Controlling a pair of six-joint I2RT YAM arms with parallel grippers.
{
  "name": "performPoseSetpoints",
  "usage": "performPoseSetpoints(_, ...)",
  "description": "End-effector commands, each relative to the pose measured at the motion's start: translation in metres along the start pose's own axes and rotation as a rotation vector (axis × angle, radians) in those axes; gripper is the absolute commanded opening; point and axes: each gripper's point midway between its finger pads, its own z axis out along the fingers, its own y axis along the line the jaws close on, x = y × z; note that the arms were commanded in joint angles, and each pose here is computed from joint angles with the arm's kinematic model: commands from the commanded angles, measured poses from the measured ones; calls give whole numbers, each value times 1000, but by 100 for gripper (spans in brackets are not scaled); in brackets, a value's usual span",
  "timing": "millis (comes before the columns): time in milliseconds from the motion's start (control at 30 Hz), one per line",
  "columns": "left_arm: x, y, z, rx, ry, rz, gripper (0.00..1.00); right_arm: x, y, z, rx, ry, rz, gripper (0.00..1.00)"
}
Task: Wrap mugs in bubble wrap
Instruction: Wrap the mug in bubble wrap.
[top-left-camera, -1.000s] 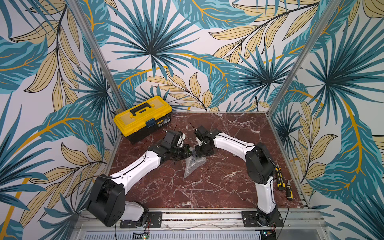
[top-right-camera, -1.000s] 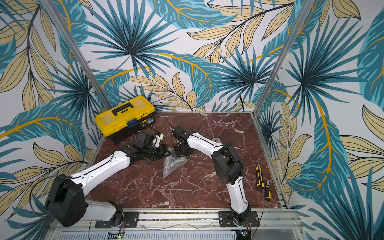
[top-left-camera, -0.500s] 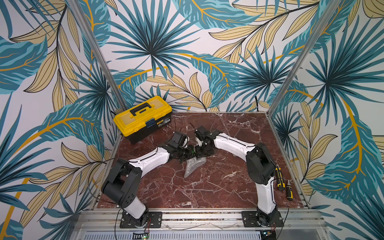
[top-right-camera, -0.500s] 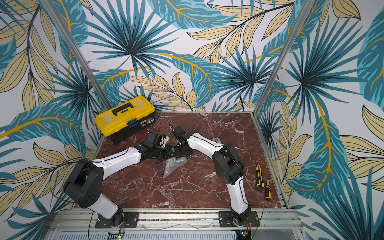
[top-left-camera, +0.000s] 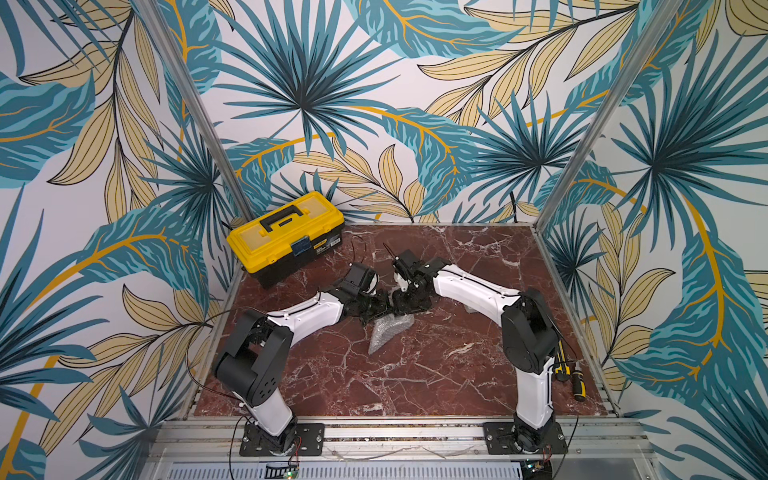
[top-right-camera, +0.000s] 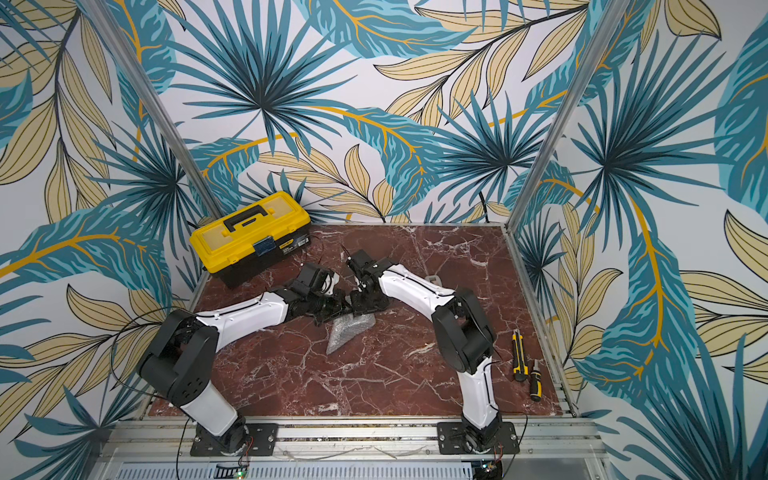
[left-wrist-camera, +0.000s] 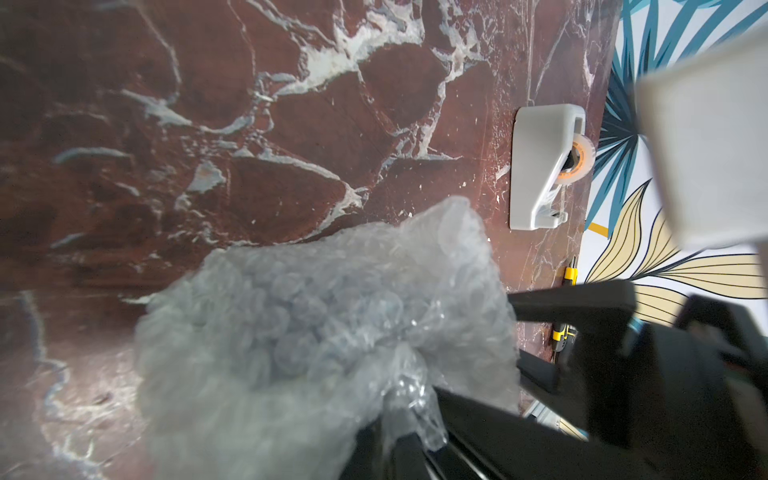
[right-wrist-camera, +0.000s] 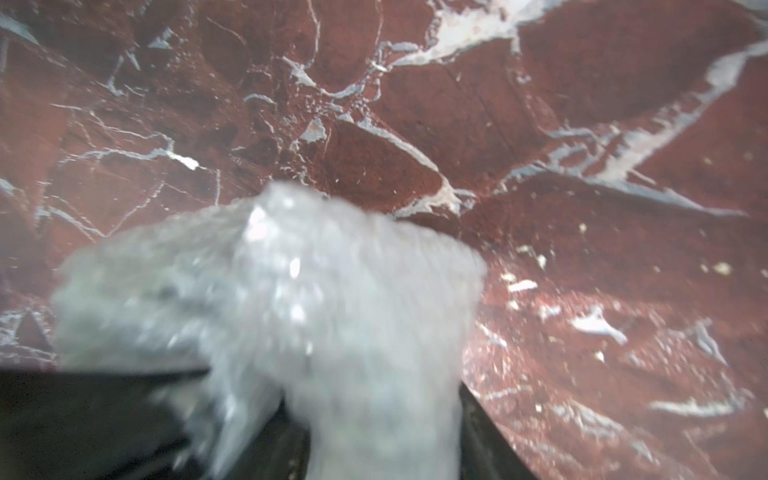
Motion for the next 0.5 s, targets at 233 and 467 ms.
performPoseSetpoints(233,-5,6,10,-29,-10,4,0,0,8,-24,-75,-37,41,64)
performPoseSetpoints(467,-4,5,10,-24,-3,16,0,-13,5,-16,-96,-60,92,68)
